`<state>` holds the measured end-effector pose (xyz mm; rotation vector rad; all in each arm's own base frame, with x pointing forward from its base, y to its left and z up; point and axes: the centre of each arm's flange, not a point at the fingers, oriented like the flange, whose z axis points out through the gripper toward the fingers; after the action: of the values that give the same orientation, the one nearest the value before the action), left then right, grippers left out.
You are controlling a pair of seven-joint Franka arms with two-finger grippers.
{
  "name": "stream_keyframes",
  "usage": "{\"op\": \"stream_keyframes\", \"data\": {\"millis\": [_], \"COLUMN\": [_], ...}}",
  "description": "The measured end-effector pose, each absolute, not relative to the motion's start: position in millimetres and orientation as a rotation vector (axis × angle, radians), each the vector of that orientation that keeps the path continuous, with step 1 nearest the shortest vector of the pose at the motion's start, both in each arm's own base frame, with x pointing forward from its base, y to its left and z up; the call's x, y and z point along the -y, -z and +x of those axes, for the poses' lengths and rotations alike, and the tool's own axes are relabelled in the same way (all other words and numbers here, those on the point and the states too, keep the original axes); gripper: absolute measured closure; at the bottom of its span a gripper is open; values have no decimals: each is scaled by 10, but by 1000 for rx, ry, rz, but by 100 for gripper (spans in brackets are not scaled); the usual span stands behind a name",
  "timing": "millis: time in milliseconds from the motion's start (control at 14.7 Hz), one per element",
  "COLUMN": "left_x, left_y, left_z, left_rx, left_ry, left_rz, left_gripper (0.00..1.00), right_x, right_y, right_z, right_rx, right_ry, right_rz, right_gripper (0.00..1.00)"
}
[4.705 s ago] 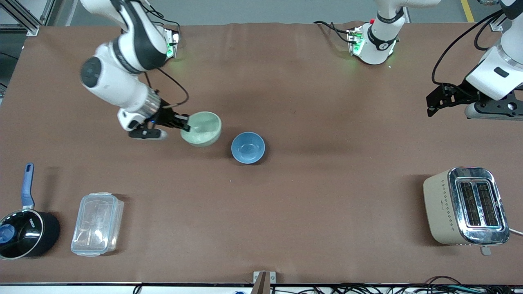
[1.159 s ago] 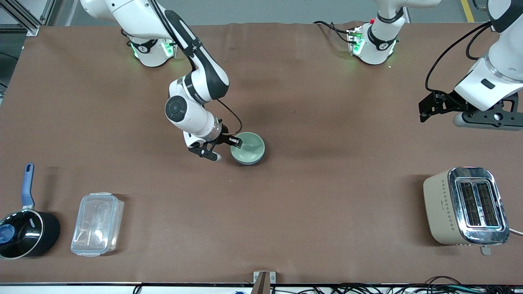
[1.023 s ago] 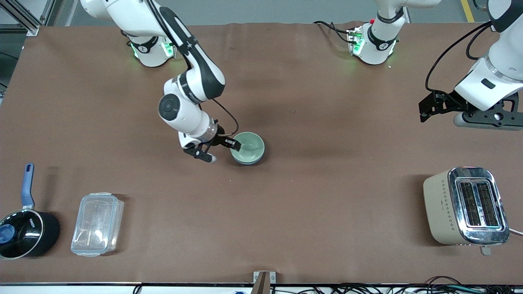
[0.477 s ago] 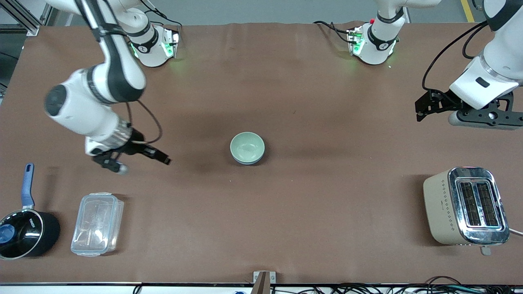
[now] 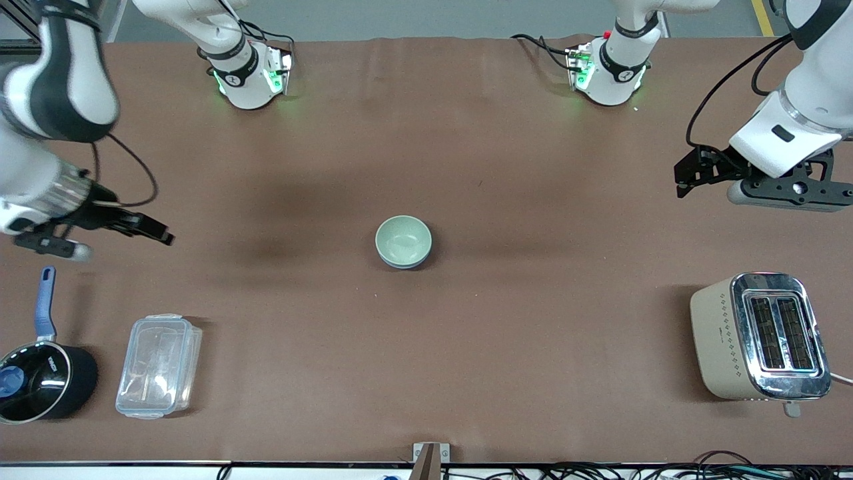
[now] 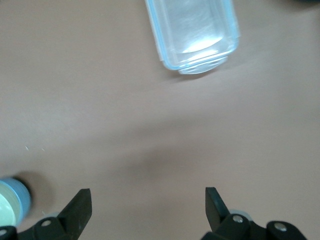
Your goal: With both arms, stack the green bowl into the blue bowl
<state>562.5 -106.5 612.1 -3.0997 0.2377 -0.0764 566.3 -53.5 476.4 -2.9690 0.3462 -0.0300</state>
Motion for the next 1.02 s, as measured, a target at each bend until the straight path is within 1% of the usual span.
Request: {"op": "stream_keyframes", "data": {"millis": [273,409,682,818,1023], "left_x": [1064,1060,1059,1059,1058], "left_y": [-6129,-6129,-6118,-6115,-6115], "left_z": [5624,5623,5610,5607,5605], "left_rx": [-237,-236,-236,-236,-236], "left_ry": [77,75,56,51,49], "left_rz": [-3100,-3100,-3099,-3098,-3098], "left_gripper": [0,0,0,0,0], "right_x": [1090,1125,942,788,726], "right_y": [-5442,-5718,-6233,-6411,-6451], "right_z": [5581,5516,5280,5153,5148], "right_rx": [-244,-214,-130,-73,-49], "right_ry": [-4,-37,14,40,62], "right_rz": [-3027,-3035,-3102,-3139,-3156], "right_gripper": [0,0,0,0,0]}}
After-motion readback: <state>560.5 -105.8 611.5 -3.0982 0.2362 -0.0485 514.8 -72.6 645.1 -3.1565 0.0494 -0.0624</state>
